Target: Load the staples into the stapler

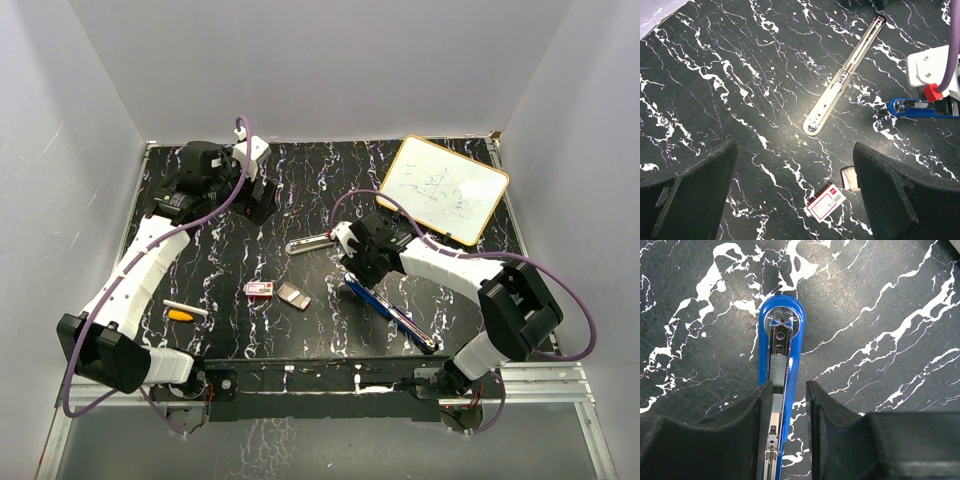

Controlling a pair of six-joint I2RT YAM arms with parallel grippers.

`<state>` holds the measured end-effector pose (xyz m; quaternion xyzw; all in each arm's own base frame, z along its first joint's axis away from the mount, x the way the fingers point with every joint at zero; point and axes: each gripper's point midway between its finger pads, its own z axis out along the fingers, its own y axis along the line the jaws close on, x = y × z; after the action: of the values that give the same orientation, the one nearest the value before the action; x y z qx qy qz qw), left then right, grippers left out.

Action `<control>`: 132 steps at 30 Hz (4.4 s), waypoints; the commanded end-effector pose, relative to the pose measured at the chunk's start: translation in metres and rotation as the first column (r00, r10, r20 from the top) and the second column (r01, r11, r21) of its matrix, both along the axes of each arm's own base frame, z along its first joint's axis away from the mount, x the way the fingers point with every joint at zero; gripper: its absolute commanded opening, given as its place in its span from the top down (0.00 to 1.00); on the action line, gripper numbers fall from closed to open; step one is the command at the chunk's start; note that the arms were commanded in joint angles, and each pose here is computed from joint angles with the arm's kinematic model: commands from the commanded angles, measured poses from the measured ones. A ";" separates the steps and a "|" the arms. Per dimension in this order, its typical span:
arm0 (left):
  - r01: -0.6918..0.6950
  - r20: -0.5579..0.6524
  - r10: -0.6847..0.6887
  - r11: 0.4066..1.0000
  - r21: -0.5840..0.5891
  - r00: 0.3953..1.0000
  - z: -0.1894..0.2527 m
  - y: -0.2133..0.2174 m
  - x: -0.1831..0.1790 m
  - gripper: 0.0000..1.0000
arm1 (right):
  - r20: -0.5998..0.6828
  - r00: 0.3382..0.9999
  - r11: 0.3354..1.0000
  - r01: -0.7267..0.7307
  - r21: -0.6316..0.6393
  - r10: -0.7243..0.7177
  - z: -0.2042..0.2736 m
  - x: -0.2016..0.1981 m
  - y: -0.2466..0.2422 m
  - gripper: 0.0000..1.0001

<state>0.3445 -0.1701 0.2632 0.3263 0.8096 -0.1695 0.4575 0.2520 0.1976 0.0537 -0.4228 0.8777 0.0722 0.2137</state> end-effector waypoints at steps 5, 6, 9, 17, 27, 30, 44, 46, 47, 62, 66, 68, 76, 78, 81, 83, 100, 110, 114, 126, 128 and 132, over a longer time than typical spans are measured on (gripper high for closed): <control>0.016 0.030 -0.015 1.000 -0.019 0.999 0.012 0.002 -0.009 0.03 | 0.063 0.998 1.000 0.006 0.028 -0.007 0.018 0.013 0.006 0.65; 0.016 0.030 -0.016 1.000 -0.018 0.999 0.011 0.002 -0.009 0.03 | 0.063 0.998 1.000 0.005 0.028 -0.007 0.019 0.013 0.006 0.65; 0.016 0.029 -0.015 1.000 -0.018 0.999 0.011 0.002 -0.009 0.03 | 0.058 0.998 1.000 0.002 0.025 -0.004 0.018 0.011 0.005 0.65; 0.018 0.031 -0.017 1.000 -0.015 0.999 0.012 0.002 -0.010 0.03 | 0.051 0.999 1.000 0.001 0.001 -0.001 0.016 0.010 0.001 0.65; 0.014 0.027 -0.013 1.000 -0.012 1.000 0.009 0.003 -0.010 0.03 | 0.089 0.996 0.997 -0.033 0.070 0.027 0.037 0.014 0.010 0.65; 0.013 0.011 -0.013 1.000 -0.008 1.000 0.002 0.004 -0.010 0.03 | 0.115 0.993 0.993 -0.051 0.108 0.039 0.048 0.014 0.010 0.64; 0.359 -0.177 -0.340 0.929 0.086 0.923 -0.100 -0.008 -0.053 0.05 | 0.320 0.905 0.843 -0.391 0.369 0.280 0.121 -0.005 0.043 0.41; 0.418 -0.163 -0.399 0.902 0.104 0.902 -0.109 -0.005 -0.067 0.05 | 0.326 0.892 0.800 -0.433 0.415 0.314 0.126 -0.010 0.054 0.37; 0.450 -0.167 -0.431 0.888 0.097 0.887 -0.113 -0.005 -0.075 0.06 | 0.321 0.889 0.781 -0.444 0.438 0.325 0.128 -0.012 0.059 0.35; 0.296 -0.385 -0.226 0.946 0.133 0.895 -0.177 -0.040 -0.115 0.40 | 0.357 0.933 0.866 -0.148 0.478 -0.038 0.141 0.052 0.015 0.32; 0.274 -0.418 -0.182 0.947 0.170 0.890 -0.194 -0.048 -0.116 0.46 | 0.351 0.928 0.855 -0.081 0.512 -0.123 0.143 0.058 -0.012 0.33; 0.280 -0.429 -0.176 0.940 0.193 0.886 -0.202 -0.051 -0.117 0.48 | 0.352 0.923 0.850 -0.055 0.524 -0.157 0.145 0.059 -0.023 0.33; 0.311 -0.476 -0.165 0.918 0.246 0.864 -0.223 -0.059 -0.122 0.57 | 0.346 0.917 0.847 -0.016 0.532 -0.200 0.142 0.058 -0.042 0.33; 0.325 -0.476 -0.172 0.909 0.260 0.862 -0.226 -0.061 -0.124 0.59 | 0.339 0.919 0.845 -0.014 0.534 -0.199 0.140 0.057 -0.043 0.33; 0.338 -0.475 -0.176 0.898 0.280 0.862 -0.230 -0.062 -0.126 0.61 | 0.331 0.922 0.845 -0.009 0.535 -0.200 0.136 0.056 -0.044 0.33; 0.335 -0.474 -0.169 0.896 0.291 0.864 -0.231 -0.061 -0.125 0.62 | 0.327 0.924 0.845 -0.006 0.535 -0.200 0.135 0.056 -0.045 0.33; 0.364 -0.426 -0.213 0.877 0.313 0.879 -0.211 -0.068 -0.118 0.89 | 0.327 0.922 0.845 0.000 0.535 -0.206 0.131 0.056 -0.049 0.34; 0.393 -0.336 -0.290 0.870 0.298 0.896 -0.177 -0.087 -0.097 0.93 | 0.326 0.924 0.844 -0.005 0.537 -0.202 0.129 0.055 -0.049 0.34; 0.418 -0.349 -0.310 0.859 0.294 0.884 -0.184 -0.096 -0.091 0.92 | 0.329 0.923 0.846 -0.005 0.534 -0.202 0.128 0.054 -0.050 0.34; 0.471 -0.413 -0.337 0.836 0.283 0.846 -0.211 -0.105 -0.091 0.76 | 0.332 0.919 0.846 0.004 0.533 -0.214 0.128 0.056 -0.054 0.34; 0.471 -0.415 -0.338 0.837 0.278 0.845 -0.212 -0.105 -0.092 0.65 | 0.332 0.918 0.846 0.006 0.534 -0.216 0.128 0.056 -0.055 0.34; 0.466 -0.409 -0.337 0.841 0.274 0.848 -0.210 -0.106 -0.091 0.54 | 0.330 0.920 0.845 0.005 0.534 -0.214 0.127 0.056 -0.055 0.34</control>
<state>0.2516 -0.2660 0.0388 0.5314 0.8148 -0.1481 0.1782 0.3021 0.1421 0.1655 -0.2990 0.8094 0.2141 0.4578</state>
